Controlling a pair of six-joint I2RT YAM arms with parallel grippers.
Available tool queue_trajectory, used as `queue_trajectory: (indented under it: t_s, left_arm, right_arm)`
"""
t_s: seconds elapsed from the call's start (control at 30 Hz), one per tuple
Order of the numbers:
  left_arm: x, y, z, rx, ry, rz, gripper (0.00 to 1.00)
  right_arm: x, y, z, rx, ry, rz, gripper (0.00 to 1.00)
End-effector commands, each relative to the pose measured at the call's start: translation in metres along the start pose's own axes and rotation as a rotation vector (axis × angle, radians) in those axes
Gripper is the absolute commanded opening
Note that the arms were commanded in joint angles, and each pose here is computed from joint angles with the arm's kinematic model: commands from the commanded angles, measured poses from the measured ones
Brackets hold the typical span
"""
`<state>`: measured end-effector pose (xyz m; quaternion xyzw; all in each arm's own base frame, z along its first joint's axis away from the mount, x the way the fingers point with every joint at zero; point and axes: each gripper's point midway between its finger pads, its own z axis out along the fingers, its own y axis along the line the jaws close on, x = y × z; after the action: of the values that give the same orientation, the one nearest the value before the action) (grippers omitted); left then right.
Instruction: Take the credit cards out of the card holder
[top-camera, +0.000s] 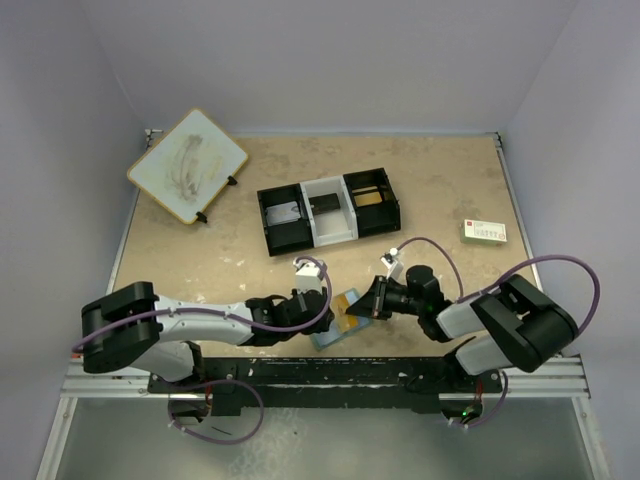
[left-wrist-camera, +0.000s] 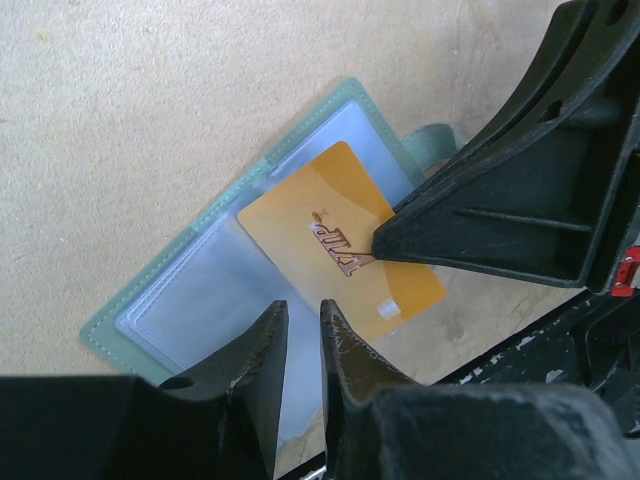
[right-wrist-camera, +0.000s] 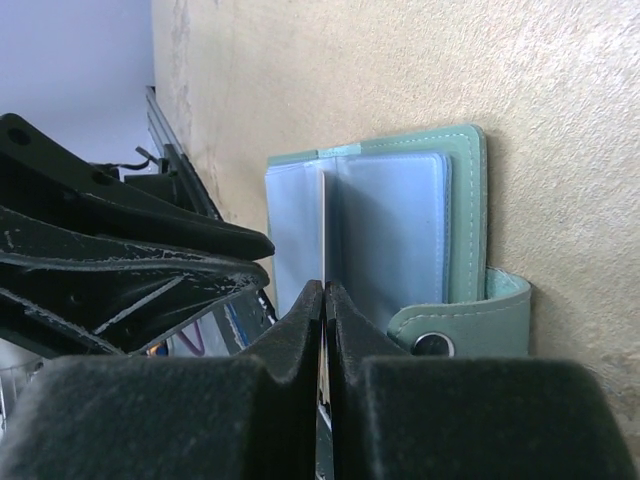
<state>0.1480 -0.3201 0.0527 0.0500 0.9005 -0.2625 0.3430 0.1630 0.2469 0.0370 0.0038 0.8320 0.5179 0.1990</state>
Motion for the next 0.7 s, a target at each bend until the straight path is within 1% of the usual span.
queue_trajectory:
  t_s: [0.0, 0.23, 0.47, 0.67]
  left_arm:
    - [0.003, -0.001, 0.003, -0.006, 0.015, 0.023, 0.15]
    - [0.014, 0.010, 0.008, -0.048, 0.048, 0.055, 0.10]
    - [0.017, 0.015, 0.009, -0.071, 0.061, 0.077, 0.07]
    - [0.016, 0.019, 0.008, -0.084, 0.056, 0.081, 0.06]
  right_arm:
    - [-0.005, 0.008, 0.002, -0.047, -0.014, -0.025, 0.06]
    - [-0.005, 0.009, 0.005, -0.062, -0.002, -0.032, 0.12]
    - [-0.007, 0.008, 0.011, -0.044, 0.034, -0.082, 0.20]
    - [-0.006, 0.010, 0.013, -0.056, 0.071, -0.115, 0.23]
